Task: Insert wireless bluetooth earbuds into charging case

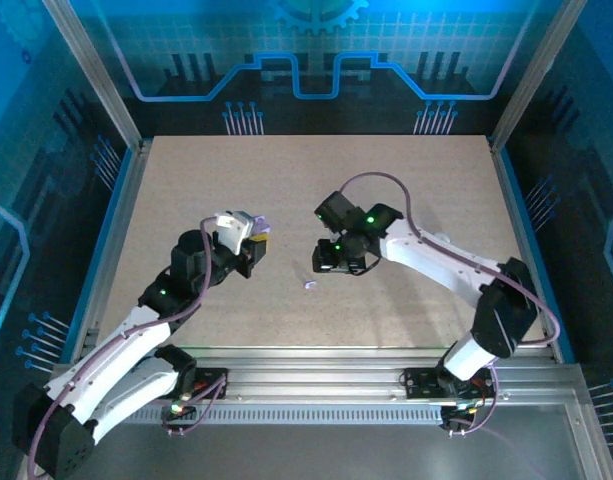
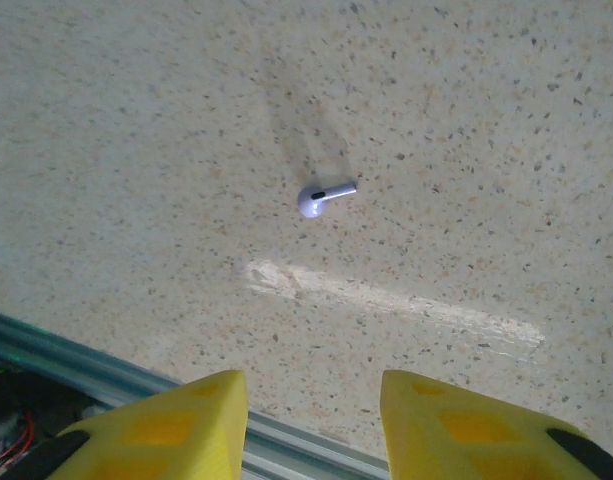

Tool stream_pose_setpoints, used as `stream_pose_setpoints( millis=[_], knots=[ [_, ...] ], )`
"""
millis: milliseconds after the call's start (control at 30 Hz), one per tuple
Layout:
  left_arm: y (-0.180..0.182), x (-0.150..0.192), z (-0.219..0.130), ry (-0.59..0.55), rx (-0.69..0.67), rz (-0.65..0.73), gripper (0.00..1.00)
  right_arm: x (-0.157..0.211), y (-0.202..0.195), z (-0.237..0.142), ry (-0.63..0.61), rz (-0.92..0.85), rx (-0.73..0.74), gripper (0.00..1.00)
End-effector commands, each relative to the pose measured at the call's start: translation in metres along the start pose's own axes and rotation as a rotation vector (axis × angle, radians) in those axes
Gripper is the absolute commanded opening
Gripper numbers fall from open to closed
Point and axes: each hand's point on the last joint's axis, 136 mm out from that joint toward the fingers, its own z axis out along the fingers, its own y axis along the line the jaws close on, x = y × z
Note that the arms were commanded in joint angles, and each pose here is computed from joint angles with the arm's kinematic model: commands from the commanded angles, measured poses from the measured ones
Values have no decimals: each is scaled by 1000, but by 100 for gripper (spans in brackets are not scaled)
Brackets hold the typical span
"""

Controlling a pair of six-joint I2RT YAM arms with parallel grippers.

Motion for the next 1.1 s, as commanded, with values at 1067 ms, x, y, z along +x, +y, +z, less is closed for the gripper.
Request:
stream_pose_setpoints(
  millis=[1067],
  knots=[
    [62, 29, -43, 52, -327, -132, 16, -25, 7, 114, 109, -1715, -120, 44]
  ],
)
